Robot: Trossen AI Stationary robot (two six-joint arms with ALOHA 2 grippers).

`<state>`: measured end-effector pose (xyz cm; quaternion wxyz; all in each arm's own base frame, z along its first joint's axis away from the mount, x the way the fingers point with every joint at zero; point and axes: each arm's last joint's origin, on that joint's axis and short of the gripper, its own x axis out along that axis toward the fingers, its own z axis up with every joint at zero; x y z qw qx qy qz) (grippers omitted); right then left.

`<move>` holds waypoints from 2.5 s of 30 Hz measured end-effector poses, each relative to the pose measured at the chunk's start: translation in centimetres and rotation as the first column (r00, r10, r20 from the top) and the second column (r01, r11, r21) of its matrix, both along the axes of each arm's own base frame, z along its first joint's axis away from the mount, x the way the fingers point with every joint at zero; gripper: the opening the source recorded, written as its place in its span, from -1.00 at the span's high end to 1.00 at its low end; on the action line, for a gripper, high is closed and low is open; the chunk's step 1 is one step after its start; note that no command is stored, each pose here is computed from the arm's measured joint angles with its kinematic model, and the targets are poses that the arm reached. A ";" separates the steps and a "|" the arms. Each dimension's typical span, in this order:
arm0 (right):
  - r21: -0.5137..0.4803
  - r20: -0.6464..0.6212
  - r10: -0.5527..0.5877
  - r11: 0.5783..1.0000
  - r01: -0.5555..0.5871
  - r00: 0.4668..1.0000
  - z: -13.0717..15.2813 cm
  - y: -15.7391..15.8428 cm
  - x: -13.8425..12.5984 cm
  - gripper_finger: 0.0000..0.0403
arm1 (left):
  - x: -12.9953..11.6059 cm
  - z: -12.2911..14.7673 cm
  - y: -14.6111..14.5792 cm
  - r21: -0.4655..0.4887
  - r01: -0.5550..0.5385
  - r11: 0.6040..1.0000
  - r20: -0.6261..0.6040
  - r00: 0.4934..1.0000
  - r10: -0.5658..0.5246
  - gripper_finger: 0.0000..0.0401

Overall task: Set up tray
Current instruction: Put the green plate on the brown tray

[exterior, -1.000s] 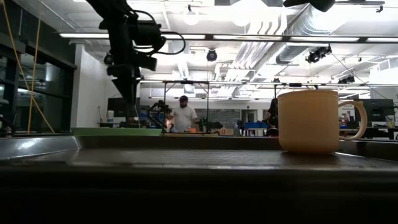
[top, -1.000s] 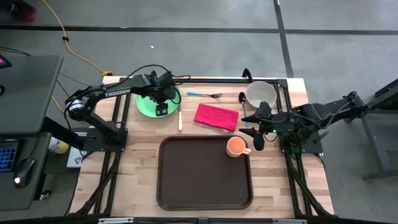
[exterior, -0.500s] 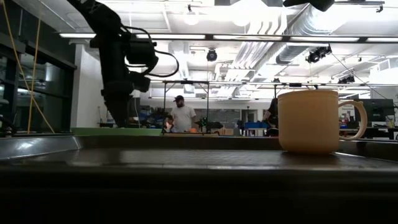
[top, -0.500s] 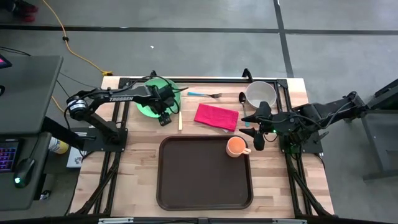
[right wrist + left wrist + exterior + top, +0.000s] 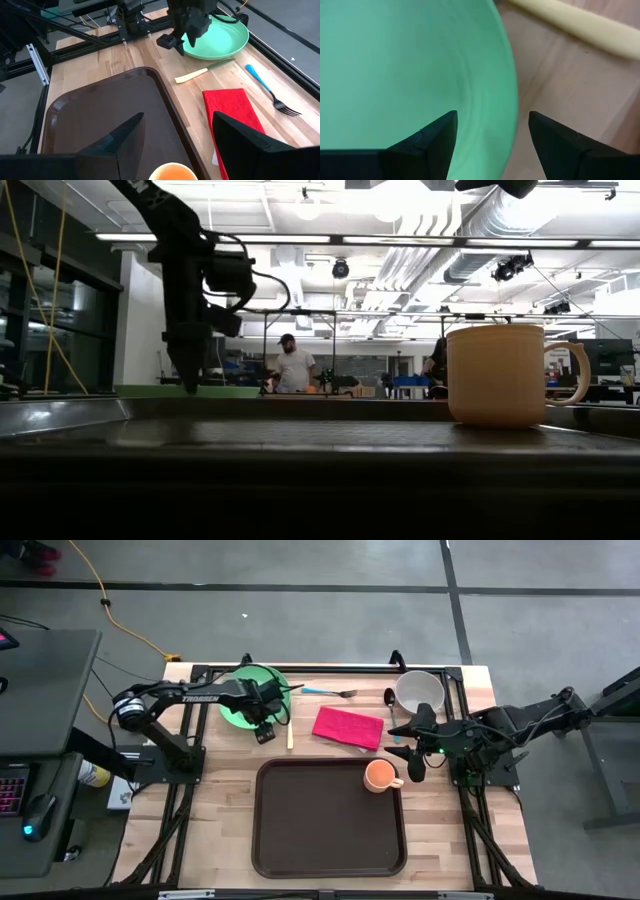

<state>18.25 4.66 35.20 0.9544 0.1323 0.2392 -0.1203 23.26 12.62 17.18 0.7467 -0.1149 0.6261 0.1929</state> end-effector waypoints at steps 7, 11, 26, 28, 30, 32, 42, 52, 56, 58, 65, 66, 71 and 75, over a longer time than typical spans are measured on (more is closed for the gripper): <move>0.008 0.017 -0.001 1.000 0.001 1.000 0.1 0.0 0.1 -0.04 | 0.5 -1.5 0.3 -0.013 0.025 1.000 -0.038 0.999 -0.025 -0.39; 0.015 0.027 -0.001 1.000 0.001 1.000 0.2 0.1 0.1 -0.04 | 0.7 -2.2 0.4 -0.023 0.043 0.999 -0.070 0.997 -0.045 -0.34; 0.038 0.040 -0.007 0.999 0.006 0.999 0.3 0.1 0.2 -0.04 | 0.7 -2.6 0.3 0.008 0.115 0.993 -0.135 0.984 -0.113 0.86; 0.038 0.040 -0.007 0.999 0.006 0.999 0.3 0.1 0.2 -0.04 | 0.7 -2.5 0.1 0.012 0.133 0.991 -0.142 0.981 -0.130 0.86; 0.038 0.040 -0.007 0.999 0.006 0.999 0.3 0.1 0.2 -0.04 | 0.6 -2.1 -0.3 0.014 0.154 0.988 -0.143 0.978 -0.151 0.86; 0.036 0.040 -0.011 0.999 0.010 0.999 0.3 0.1 0.2 -0.04 | 0.4 -1.5 -0.7 0.015 0.177 0.984 -0.139 0.975 -0.173 0.86; 0.032 0.039 -0.015 0.999 0.014 0.999 0.3 0.0 0.2 -0.04 | -1.5 6.3 -2.1 0.074 0.252 0.965 -0.038 0.968 -0.250 0.92; -0.002 0.015 -0.053 0.999 0.053 0.998 0.0 -0.1 0.0 -0.04 | -3.0 16.8 -5.3 0.285 0.400 0.871 0.135 0.883 -0.449 0.92; -0.007 0.011 -0.059 0.998 0.059 0.998 0.0 -0.2 0.0 -0.04 | -2.6 19.7 -8.2 0.345 0.590 0.730 0.148 0.734 -0.663 0.92; -0.012 0.012 -0.065 0.998 0.066 0.998 0.0 -0.2 0.0 -0.04 | -2.4 20.6 -9.9 0.370 0.679 0.634 0.149 0.630 -0.762 0.92; -0.031 -0.009 -0.180 0.983 0.179 0.984 -0.4 -0.6 -0.4 -0.04 | -2.0 20.7 -15.4 0.417 0.826 0.379 0.038 0.401 -0.915 0.92; -0.037 -0.008 -0.211 0.977 0.210 0.978 -0.4 -0.7 -0.5 -0.04 | -1.9 20.5 -16.0 0.416 0.838 0.353 0.009 0.385 -0.923 0.92; -0.049 0.043 -0.346 0.936 0.348 0.937 -0.3 -1.2 -1.0 -0.04 | -0.2 18.6 -19.6 0.384 0.909 0.162 -0.136 0.229 -0.964 0.92; -0.044 0.097 -0.417 0.905 0.423 0.904 0.2 -1.6 -1.7 -0.04 | 2.0 16.1 -23.0 0.331 0.943 -0.022 -0.206 0.050 -0.977 0.92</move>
